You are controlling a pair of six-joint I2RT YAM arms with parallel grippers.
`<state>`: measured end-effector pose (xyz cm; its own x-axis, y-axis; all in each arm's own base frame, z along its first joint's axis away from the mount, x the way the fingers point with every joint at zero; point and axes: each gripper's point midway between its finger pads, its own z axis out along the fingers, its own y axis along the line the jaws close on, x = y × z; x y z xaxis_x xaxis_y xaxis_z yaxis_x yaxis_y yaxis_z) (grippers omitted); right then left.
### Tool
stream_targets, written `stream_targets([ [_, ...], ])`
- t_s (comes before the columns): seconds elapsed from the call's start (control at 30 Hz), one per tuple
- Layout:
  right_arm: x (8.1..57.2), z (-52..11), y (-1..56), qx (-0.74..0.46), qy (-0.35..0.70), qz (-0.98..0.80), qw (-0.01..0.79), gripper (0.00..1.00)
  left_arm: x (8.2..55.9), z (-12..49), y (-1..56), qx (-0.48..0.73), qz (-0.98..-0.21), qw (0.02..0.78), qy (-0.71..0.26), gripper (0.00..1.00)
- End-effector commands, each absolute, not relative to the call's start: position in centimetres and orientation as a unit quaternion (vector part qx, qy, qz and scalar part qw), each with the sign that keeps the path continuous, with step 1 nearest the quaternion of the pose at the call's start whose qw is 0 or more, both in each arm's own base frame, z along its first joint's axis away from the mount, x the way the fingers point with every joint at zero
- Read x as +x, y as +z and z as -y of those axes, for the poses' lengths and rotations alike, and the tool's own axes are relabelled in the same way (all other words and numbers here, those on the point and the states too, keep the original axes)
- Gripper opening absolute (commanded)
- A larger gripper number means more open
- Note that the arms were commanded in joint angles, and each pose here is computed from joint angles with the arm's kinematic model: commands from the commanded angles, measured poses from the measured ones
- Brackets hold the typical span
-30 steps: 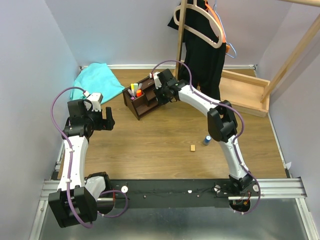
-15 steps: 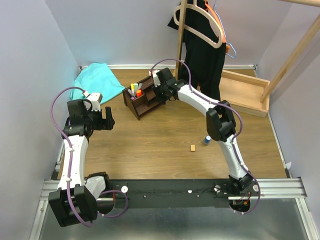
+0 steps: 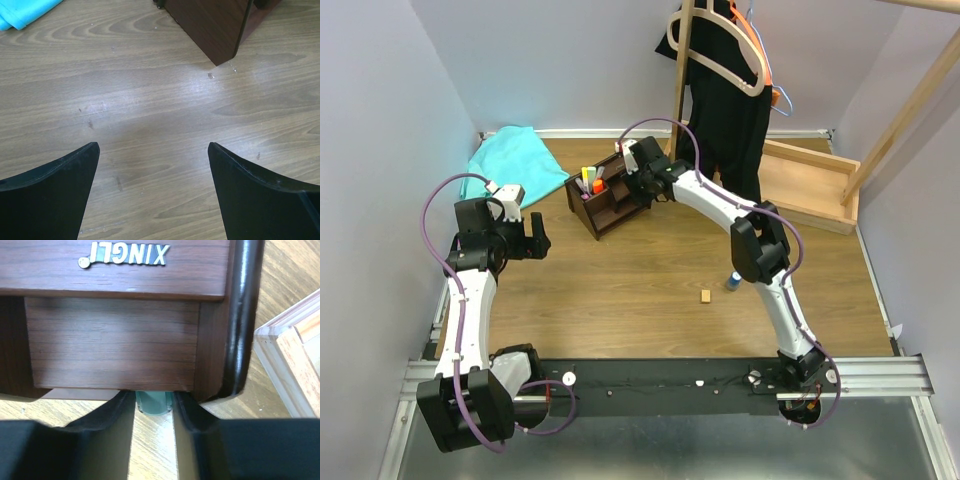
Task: Sort the stationery into containers
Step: Place the stationery in the storage box.
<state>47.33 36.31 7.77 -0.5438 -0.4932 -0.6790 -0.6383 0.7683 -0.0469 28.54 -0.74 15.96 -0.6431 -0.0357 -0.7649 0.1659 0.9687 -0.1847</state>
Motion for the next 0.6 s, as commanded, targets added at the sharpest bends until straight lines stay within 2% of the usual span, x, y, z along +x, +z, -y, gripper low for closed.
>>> stream_targets([
  [0.0,47.3,-37.1,7.8,-0.331,0.095,-0.866,0.361,0.49,28.6,1.2,16.2,0.039,-0.893,0.428,-0.134,0.99],
  [0.13,46.8,-36.8,7.8,-0.335,0.092,-0.867,0.358,0.57,28.6,1.3,16.3,0.039,-0.892,0.43,-0.137,0.99],
  [0.4,46.4,-36.4,9.3,-0.336,0.086,-0.863,0.367,0.59,28.3,1.5,16.3,0.036,-0.89,0.432,-0.143,0.99],
  [0.57,44.2,-34.4,11.0,-0.343,0.073,-0.865,0.358,0.59,28.3,1.5,16.6,0.037,-0.888,0.436,-0.142,0.99],
])
